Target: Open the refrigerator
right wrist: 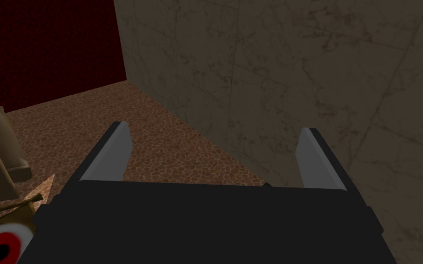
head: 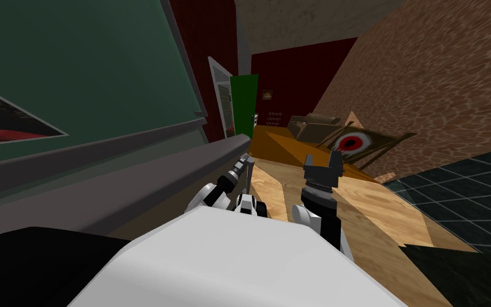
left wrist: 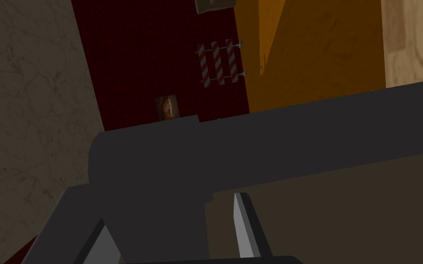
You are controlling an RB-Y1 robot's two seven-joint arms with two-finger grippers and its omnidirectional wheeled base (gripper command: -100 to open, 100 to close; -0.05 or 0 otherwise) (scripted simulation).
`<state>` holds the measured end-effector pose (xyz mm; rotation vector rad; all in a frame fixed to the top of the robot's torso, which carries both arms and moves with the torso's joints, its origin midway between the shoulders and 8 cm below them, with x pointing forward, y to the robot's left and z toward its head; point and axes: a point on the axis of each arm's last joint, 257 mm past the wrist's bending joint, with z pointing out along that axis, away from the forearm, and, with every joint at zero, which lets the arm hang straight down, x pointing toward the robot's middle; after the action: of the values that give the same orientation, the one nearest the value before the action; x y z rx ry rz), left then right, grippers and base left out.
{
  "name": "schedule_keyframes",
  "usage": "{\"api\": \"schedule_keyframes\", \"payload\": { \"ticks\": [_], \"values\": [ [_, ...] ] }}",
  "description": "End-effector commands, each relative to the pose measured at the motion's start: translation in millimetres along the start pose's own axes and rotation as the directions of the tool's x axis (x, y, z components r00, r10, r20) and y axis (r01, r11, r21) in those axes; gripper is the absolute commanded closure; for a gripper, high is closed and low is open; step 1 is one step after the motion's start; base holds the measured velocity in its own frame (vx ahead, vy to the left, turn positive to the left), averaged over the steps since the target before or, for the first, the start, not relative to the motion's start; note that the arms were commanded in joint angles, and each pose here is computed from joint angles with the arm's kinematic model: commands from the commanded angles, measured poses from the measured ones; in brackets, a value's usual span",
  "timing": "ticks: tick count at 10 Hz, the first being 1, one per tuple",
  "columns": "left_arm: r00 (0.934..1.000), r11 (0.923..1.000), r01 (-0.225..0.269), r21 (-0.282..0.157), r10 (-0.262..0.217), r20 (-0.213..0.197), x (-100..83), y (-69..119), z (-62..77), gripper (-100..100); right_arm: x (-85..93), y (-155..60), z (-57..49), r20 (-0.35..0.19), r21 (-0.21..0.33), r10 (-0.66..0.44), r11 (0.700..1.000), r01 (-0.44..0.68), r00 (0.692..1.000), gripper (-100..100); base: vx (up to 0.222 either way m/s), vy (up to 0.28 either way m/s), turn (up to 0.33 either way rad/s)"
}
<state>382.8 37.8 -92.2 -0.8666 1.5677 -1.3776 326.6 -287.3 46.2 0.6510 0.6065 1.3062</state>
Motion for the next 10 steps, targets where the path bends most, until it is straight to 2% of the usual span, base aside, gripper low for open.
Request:
{"api": "schedule_keyframes", "payload": {
  "ticks": [1,2,10],
  "values": [
    [0.9998,0.9993,-0.012,-0.034,0.011,-0.016,27.9,9.0,1.7,100,0.0,0,0.0,0.000,0.000,0.000,1.000,0.000,1.000,0,-0.135,0.030,-0.154],
    [0.9992,0.9995,-0.006,-0.032,0.005,-0.038,38.7,7.6,0.3,100,0.0,0,0.0,0.000,0.000,0.000,1.000,0.000,1.000,0,-0.118,-0.002,-0.111],
    [0.9992,0.9995,-0.006,-0.032,0.005,-0.038,38.7,7.6,0.3,100,0.0,0,-0.1,0.000,0.000,0.000,1.000,0.000,1.000,0,-0.003,0.001,0.007]
  ]
}}
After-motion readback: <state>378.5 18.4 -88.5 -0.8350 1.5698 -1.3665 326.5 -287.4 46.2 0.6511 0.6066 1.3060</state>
